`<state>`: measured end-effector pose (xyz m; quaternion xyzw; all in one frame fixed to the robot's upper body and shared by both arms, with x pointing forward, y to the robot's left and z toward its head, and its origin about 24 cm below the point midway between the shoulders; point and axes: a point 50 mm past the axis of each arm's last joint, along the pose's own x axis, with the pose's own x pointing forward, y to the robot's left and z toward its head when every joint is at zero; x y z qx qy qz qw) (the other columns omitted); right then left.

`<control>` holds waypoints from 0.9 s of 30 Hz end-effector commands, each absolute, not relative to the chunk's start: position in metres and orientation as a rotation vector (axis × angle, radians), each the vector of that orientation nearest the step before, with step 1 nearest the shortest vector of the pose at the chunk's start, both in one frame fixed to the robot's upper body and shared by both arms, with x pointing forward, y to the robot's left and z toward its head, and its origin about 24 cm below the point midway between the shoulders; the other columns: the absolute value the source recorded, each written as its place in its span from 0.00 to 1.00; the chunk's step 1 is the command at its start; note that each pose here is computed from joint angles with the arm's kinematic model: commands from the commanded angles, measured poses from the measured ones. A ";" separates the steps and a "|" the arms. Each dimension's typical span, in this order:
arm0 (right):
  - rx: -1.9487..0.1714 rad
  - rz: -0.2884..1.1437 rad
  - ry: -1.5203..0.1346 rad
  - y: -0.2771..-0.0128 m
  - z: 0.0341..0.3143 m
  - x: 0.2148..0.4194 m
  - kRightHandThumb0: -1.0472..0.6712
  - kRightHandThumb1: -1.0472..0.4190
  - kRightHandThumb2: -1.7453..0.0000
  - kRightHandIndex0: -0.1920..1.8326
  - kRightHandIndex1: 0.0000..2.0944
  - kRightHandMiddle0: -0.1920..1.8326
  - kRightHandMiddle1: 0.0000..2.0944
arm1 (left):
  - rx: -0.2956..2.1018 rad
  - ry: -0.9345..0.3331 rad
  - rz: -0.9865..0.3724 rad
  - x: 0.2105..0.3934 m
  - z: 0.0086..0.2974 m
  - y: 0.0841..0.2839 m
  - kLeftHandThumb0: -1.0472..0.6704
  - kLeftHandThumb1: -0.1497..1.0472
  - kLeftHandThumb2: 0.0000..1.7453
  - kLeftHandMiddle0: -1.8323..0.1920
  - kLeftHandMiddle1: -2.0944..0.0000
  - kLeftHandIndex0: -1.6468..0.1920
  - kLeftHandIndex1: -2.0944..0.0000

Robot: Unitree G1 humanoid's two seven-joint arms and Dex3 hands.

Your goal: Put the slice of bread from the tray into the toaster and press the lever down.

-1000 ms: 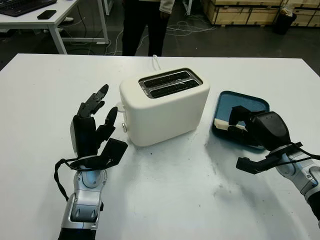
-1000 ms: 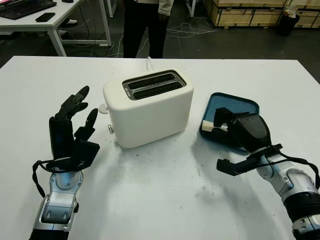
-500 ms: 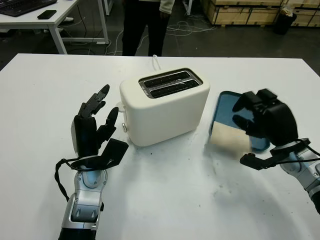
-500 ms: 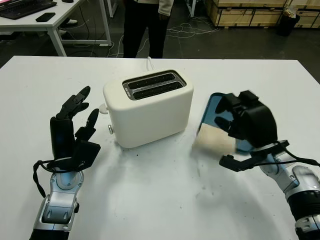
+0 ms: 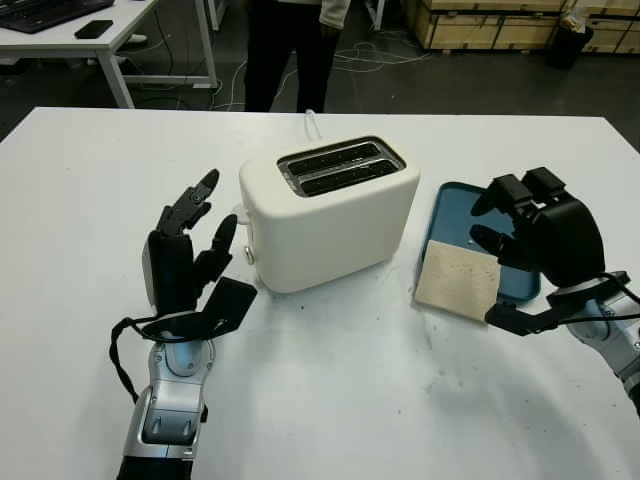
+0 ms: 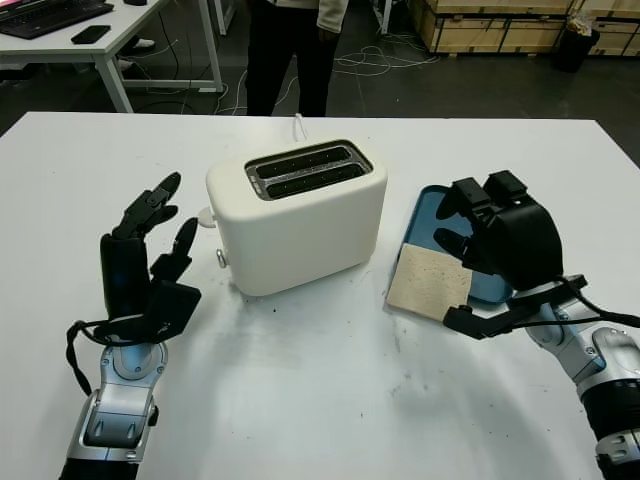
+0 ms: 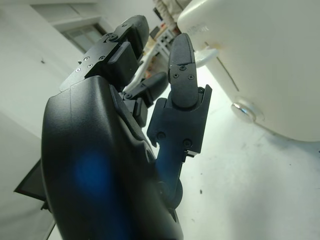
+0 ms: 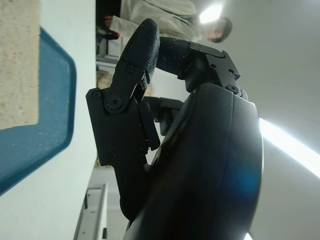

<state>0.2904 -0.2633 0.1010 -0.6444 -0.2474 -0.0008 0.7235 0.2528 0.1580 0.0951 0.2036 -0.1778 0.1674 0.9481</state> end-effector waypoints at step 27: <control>-1.701 0.311 -0.415 -0.324 0.083 0.253 0.10 0.09 0.85 0.09 0.00 0.10 0.00 | 0.397 -0.380 0.328 0.253 0.099 0.159 0.39 0.89 0.21 0.75 0.57 0.56 1.00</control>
